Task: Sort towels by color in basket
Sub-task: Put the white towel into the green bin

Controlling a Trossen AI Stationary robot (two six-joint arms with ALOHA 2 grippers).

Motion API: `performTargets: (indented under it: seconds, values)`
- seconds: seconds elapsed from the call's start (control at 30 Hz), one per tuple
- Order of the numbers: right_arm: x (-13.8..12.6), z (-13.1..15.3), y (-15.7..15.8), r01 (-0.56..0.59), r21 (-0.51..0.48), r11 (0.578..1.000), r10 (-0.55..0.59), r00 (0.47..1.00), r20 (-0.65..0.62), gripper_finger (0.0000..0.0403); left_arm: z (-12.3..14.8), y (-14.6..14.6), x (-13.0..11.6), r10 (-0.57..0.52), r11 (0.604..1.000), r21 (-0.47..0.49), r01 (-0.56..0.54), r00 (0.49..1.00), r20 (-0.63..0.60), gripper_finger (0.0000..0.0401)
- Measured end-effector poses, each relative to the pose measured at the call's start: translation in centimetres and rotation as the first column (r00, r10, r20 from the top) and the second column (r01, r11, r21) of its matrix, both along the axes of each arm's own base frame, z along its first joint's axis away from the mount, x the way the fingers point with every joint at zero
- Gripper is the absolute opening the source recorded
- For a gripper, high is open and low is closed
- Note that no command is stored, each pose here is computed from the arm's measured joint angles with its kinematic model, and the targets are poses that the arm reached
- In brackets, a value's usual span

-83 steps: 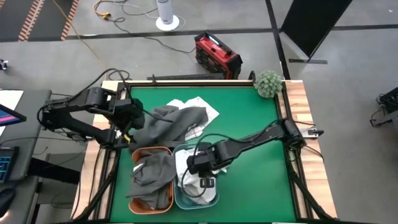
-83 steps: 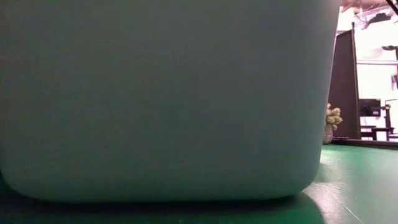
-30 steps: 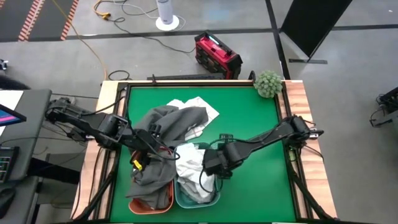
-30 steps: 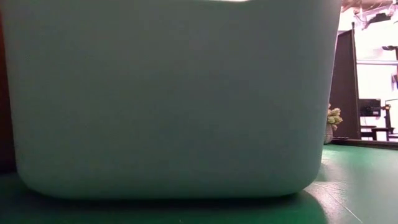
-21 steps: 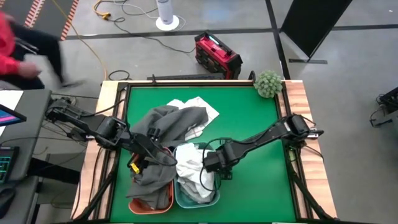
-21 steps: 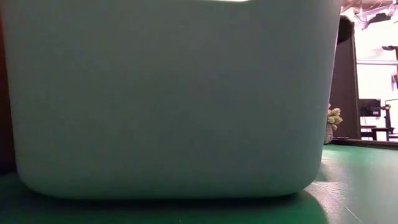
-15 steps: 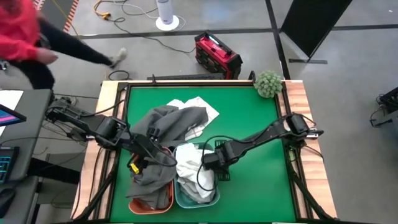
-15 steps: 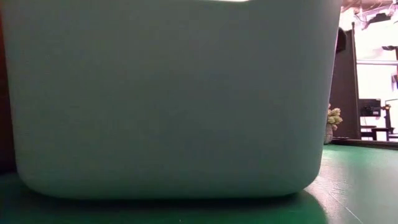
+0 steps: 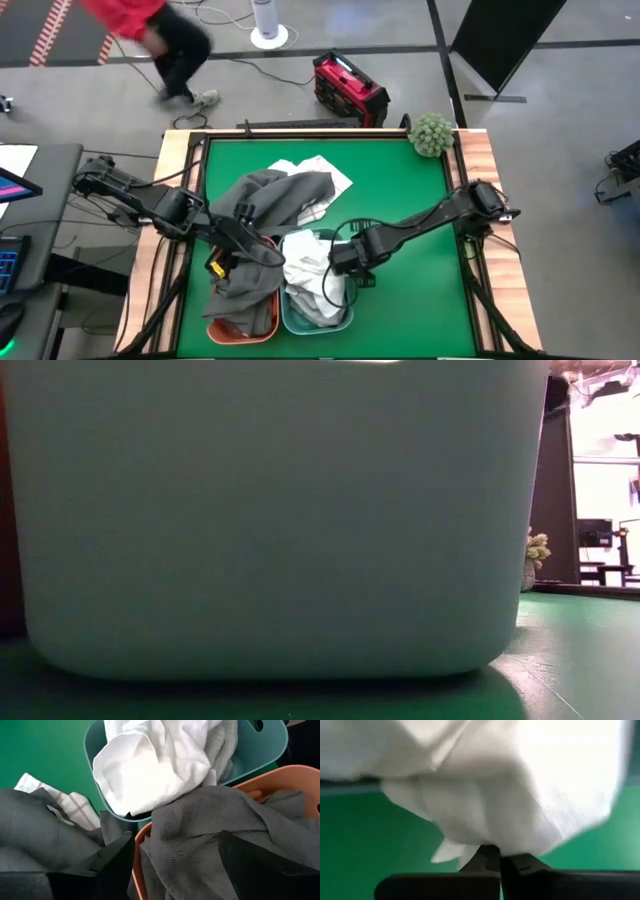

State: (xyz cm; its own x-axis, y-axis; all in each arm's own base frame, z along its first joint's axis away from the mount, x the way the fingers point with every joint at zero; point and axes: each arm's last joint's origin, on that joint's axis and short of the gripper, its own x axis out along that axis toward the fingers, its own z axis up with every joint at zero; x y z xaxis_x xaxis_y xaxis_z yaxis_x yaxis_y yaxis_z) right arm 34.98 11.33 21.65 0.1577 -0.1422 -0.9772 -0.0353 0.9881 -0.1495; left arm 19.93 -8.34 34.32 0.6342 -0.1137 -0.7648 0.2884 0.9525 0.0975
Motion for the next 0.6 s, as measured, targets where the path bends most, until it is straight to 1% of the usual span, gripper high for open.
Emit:
performTargets:
  seconds: [0.1,0.17,0.23,0.33,0.4,0.47,0.53,0.6]
  values:
    - [-0.4,3.3,0.4,0.007,-0.013,1.0,-0.005,0.992,0.129,0.0012,0.1,-0.2,-0.2,-0.005,1.0,0.025,0.004,1.0,0.013,0.0275]
    - [-0.7,5.8,0.9,-0.002,0.0,1.0,0.002,0.965,0.262,0.0012,0.2,-0.3,-0.3,-0.004,0.999,0.048,0.002,0.999,0.032,0.0275]
    - [-0.8,8.1,1.7,-0.044,0.043,0.998,0.022,0.909,0.416,0.0012,0.4,-0.3,-0.4,0.002,0.998,0.07,-0.005,0.999,0.054,0.0275]
    - [-0.4,10.4,3.1,-0.137,0.072,0.988,0.067,0.799,0.598,0.0012,0.7,-0.1,-0.7,0.029,0.995,0.095,-0.037,0.995,0.091,0.0275]
    - [0.1,10.7,4.1,-0.193,0.058,0.979,0.108,0.745,0.658,0.0012,1.0,0.1,-0.9,0.044,0.993,0.106,-0.056,0.993,0.113,0.0275]
    - [1.0,9.9,4.9,-0.233,0.042,0.972,0.144,0.722,0.676,0.0012,1.3,0.3,-1.2,0.062,0.991,0.108,-0.077,0.989,0.138,0.0275]
    - [2.1,8.4,5.4,-0.245,0.036,0.969,0.159,0.726,0.669,0.0015,1.6,0.5,-1.4,0.076,0.991,0.098,-0.093,0.984,0.158,0.0275]
    - [3.4,6.3,5.5,-0.238,0.038,0.971,0.158,0.748,0.645,0.0018,1.8,0.6,-1.7,0.09,0.991,0.086,-0.106,0.981,0.173,0.0275]
